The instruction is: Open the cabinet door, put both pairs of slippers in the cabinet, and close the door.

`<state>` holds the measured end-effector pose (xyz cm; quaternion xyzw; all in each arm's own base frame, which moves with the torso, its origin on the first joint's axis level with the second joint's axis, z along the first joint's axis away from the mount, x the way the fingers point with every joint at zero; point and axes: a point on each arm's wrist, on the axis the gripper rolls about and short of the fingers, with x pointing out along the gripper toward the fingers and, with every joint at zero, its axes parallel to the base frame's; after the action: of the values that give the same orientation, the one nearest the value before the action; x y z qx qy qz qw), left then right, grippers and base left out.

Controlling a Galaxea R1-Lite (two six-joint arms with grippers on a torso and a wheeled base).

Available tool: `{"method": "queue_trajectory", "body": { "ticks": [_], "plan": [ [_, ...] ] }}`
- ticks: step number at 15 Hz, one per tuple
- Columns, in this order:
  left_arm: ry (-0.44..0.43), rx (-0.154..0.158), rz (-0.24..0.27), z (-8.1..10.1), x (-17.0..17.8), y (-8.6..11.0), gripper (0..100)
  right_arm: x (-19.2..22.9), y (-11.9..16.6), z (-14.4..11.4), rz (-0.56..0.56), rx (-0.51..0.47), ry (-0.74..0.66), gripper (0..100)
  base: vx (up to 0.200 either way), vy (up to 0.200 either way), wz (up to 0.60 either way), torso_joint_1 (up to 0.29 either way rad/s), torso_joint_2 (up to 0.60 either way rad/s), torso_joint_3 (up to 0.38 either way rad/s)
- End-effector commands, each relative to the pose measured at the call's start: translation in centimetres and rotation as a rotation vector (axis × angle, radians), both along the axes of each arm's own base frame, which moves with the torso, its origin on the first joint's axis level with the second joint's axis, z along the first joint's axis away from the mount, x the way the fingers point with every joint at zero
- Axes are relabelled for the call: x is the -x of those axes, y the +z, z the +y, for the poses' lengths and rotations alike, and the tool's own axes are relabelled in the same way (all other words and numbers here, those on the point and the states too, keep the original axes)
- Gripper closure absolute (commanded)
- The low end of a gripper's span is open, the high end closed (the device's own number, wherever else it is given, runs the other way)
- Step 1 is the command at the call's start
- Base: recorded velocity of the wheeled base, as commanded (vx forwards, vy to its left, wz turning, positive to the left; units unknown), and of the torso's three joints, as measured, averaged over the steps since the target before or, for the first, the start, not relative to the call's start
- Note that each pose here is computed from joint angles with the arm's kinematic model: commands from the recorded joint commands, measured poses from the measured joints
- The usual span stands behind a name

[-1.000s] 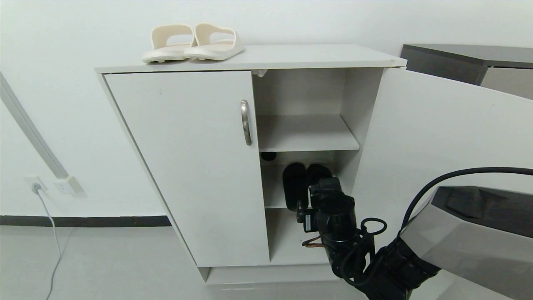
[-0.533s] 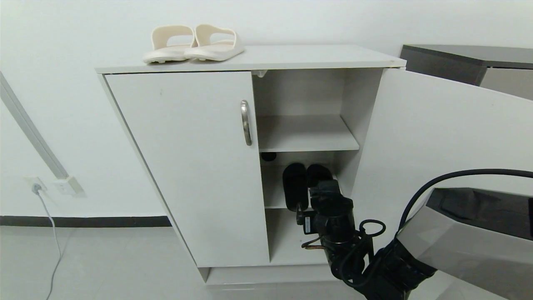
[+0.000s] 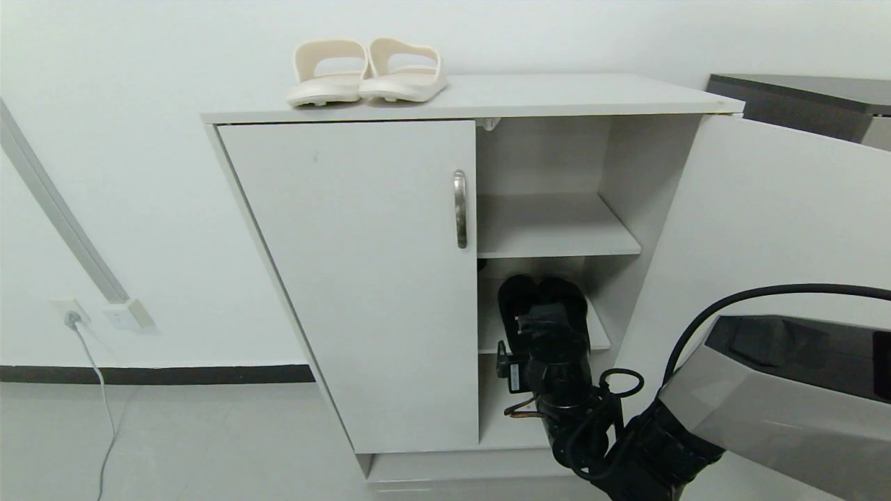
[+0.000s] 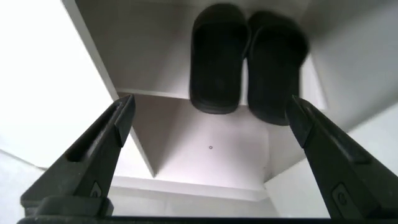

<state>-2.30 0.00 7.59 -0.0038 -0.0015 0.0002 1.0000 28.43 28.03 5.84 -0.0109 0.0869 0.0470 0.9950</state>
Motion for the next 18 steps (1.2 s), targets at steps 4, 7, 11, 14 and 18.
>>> {"method": "queue_trajectory", "body": {
  "ticks": [4,7,11,14,18],
  "plan": [
    [0.001,0.0,0.001,0.0,-0.01,0.0,100,0.17,-0.42,0.25,0.007,0.007,0.008,0,0.0,0.2,0.0,-0.001,0.0,0.004],
    [0.001,0.0,0.001,0.0,-0.01,0.0,100,0.22,-0.42,0.29,0.007,0.007,0.01,0,0.0,0.2,0.0,0.002,0.0,0.007],
    [0.001,0.0,0.001,0.0,-0.01,0.0,100,0.28,-0.38,0.4,0.006,0.006,0.013,0,0.0,0.2,0.0,0.004,0.0,0.001],
    [0.023,0.002,0.001,0.04,-0.01,0.0,100,0.31,-0.34,0.37,0.005,0.005,0.013,0,0.0,0.133,0.0,0.003,0.0,0.0],
    [0.024,0.002,0.001,0.05,-0.01,0.0,100,0.33,-0.31,0.35,0.005,0.006,0.013,0,0.0,0.0,0.0,0.0,0.0,0.0]
  ]
}}
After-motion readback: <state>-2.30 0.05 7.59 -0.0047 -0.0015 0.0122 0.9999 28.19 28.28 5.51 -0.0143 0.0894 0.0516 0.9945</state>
